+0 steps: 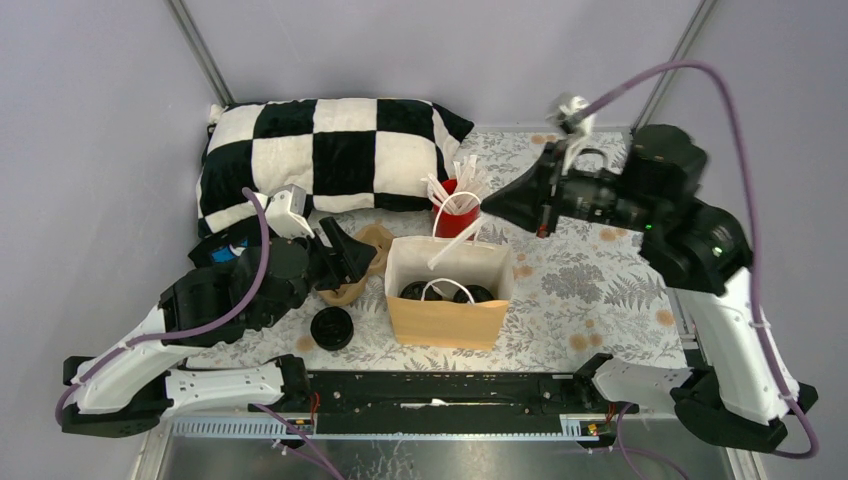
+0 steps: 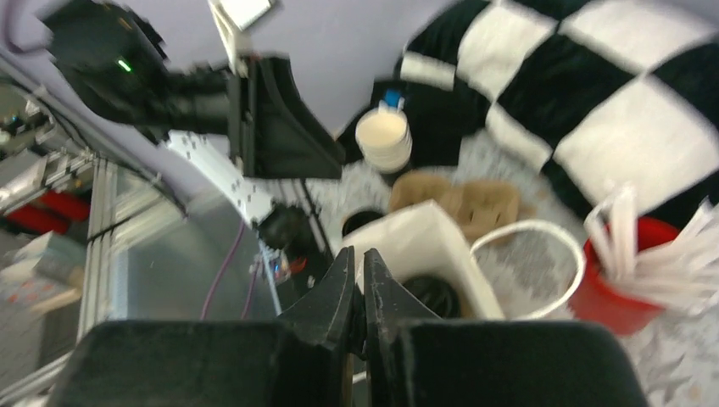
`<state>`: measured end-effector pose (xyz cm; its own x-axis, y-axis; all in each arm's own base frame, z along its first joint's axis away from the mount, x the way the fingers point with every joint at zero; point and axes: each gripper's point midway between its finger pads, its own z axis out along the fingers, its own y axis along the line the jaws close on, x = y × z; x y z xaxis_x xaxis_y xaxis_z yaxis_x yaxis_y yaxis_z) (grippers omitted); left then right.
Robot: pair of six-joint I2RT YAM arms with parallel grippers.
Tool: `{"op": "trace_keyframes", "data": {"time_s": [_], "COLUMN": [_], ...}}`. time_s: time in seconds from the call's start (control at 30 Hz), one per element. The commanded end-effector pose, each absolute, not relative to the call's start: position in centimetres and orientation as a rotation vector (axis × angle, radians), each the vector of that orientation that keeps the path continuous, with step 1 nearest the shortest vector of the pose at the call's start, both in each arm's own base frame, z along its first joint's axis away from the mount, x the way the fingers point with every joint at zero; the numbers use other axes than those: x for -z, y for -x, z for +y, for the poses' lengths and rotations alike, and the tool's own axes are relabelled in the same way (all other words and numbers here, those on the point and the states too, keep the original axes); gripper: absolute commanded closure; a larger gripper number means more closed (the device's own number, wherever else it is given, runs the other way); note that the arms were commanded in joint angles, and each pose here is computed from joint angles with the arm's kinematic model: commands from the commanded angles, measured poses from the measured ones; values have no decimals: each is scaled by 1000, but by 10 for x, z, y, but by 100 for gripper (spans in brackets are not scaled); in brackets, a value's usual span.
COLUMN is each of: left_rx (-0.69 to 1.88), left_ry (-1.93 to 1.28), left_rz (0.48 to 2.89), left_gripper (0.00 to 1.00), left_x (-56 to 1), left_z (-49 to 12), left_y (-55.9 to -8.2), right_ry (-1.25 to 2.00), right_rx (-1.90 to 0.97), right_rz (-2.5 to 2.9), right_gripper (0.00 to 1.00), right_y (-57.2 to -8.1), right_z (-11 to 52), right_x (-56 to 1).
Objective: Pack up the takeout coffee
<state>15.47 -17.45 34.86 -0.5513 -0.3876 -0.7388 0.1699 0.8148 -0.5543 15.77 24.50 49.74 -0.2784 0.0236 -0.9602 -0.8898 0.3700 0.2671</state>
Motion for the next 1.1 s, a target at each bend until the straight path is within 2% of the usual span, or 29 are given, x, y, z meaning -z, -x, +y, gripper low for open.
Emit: {"op": "trace_keyframes", "data": {"time_s": [0.0,0.2,0.43,0.8,0.87,0.97,1.0,1.07], "left_rx": [793,796,798,803,806,814,817,821], "left_ry": [185,185,188,184,188,198,200,207], "left_rz": [2013,2018,2014,2012,2008,2001,1997,1990], "left_gripper": [35,35,35,35,35,35,35,35], "left_x": [-357,-357,-358,-357,-357,-358,-359,-360], "left_z": [-185,-187,-189,-192,-190,-187,-185,-182], "left_y": [-155,-156,-157,-157,-157,-156,-156,-155], "right_ry": [876,921,1095,1066,1094,1108,1097,1049], "right_rx": [-1151,-1049,-894,-704,-700,-720,-714,-691], "right_rz": [1773,1880,2016,1945,1946,1982,2004,2015], "right_gripper": [100,100,100,99,95,83,78,61], "right_y": [-147,-150,-137,-169,-166,-159,-158,-161], "right_z": [252,254,274,311,316,318,315,309], "right_x": [-446,-406,-330,-251,-235,-221,-223,-238]}}
